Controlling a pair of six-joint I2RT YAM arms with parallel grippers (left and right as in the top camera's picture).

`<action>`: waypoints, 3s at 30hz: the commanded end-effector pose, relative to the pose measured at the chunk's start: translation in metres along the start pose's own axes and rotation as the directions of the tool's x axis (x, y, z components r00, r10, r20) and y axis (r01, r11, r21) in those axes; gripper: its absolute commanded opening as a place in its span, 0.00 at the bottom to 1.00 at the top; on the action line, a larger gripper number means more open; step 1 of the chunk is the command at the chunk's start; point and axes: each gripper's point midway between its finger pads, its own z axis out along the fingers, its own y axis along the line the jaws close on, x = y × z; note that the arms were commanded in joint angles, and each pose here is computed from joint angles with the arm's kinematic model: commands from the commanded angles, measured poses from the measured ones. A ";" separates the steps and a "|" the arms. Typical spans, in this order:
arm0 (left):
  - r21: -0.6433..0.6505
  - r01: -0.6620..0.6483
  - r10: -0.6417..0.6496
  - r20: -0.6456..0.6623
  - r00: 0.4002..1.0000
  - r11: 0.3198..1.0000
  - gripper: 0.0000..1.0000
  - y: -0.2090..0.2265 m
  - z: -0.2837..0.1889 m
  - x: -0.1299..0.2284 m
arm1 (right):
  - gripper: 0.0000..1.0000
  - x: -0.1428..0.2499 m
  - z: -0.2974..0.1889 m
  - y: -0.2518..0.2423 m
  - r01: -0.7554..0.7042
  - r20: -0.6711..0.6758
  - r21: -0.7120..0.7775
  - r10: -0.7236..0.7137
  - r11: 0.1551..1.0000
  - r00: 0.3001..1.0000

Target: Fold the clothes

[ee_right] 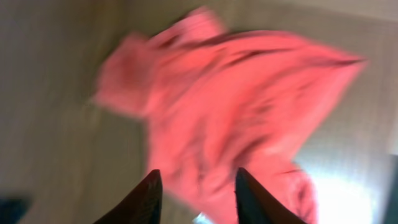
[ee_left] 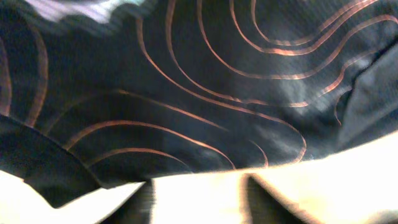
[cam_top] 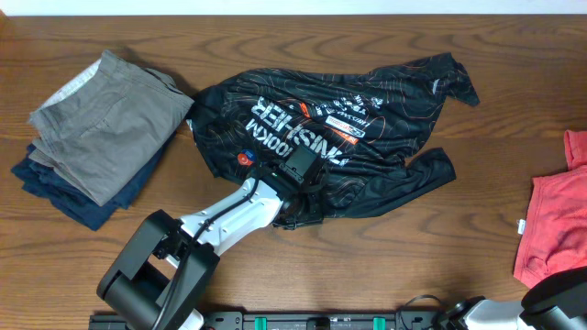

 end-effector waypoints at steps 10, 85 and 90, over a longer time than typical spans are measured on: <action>0.074 0.117 -0.113 -0.051 0.992 0.990 0.80 -0.037 0.012 0.027 | 0.39 0.134 -0.029 0.110 0.465 -0.196 -0.384 -0.563 0.798 0.803; -0.387 0.505 -0.437 0.255 0.862 0.771 0.06 0.171 -0.112 -0.003 | 0.22 0.413 0.076 0.182 0.843 -0.095 -0.484 -0.971 0.236 0.218; -0.384 0.505 -0.436 0.257 0.862 0.773 0.06 0.171 -0.112 -0.004 | 0.01 0.401 0.058 0.200 0.833 -0.047 -0.490 -0.962 0.258 0.271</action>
